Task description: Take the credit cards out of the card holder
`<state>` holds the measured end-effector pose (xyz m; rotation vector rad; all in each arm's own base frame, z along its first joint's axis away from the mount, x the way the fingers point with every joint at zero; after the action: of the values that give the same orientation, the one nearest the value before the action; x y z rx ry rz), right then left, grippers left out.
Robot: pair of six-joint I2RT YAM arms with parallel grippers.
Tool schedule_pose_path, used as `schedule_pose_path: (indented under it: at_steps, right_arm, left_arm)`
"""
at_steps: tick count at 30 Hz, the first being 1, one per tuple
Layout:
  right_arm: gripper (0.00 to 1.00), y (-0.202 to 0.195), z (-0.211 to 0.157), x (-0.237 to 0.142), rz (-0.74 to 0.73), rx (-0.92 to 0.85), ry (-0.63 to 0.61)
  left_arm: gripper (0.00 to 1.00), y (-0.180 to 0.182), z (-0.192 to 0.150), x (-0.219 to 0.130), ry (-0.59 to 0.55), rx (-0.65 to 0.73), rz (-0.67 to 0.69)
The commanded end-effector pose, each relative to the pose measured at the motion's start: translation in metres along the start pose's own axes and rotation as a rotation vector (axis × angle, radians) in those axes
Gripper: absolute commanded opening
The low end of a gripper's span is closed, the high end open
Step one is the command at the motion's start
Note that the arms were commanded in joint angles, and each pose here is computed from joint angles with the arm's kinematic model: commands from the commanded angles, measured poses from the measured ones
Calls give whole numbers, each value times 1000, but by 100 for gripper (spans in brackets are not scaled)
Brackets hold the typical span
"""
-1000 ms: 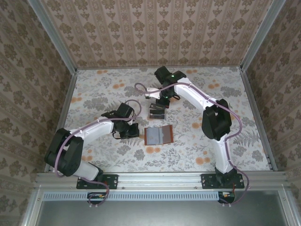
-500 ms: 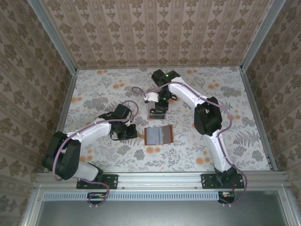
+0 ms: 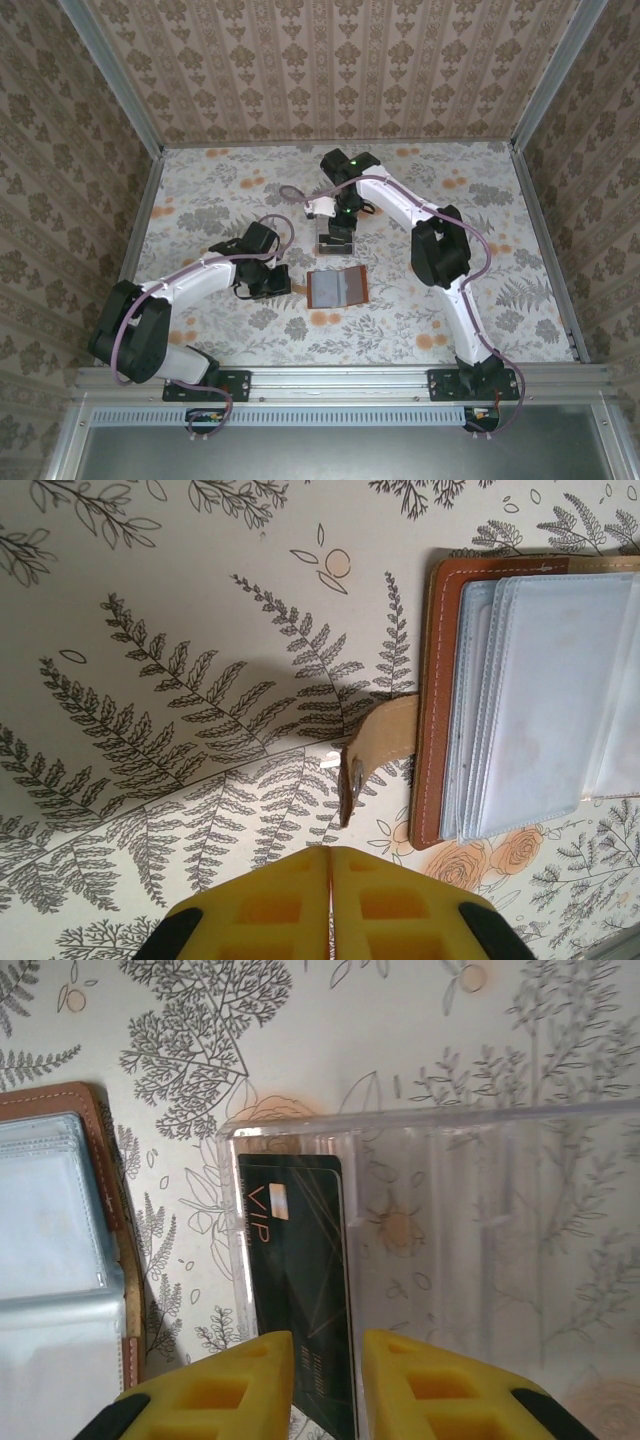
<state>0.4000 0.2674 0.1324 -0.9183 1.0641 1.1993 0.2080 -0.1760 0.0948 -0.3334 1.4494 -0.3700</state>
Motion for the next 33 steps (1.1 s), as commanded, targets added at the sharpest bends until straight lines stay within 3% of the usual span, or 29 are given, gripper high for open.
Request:
schedule_pose_path:
  at_steps: [1,9,16,25,33]
  right_arm:
    - [27,-2,12,-43,-144,35,-76]
    - [32,8,10,-89,-318,347,-284]
    - [32,32,-7,-101,-305,699,-430]
    - [26,70,-9,-78,-34,1043,-531]
    - [24,104,-11,-38,199,1245,-435]
  left_arm:
    - [10,-10,9,-9,-18,2,-19]
    - [10,-33,27,6,19,52,-30]
    - [9,-44,34,32,83,76,-28]
    - [8,-42,20,50,133,73,-13]
    - [8,-33,5,63,154,51,-17]
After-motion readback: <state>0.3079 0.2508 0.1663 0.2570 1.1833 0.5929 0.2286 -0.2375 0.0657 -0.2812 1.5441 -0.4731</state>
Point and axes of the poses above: each hand's point on the last joint's axis, 136 mm out from that joint toward the fingers, its own x axis out along the fingers, its own y axis along the line the jaws close on, z = x × y, the point moved 5 cm from there along -x, back along the fingers
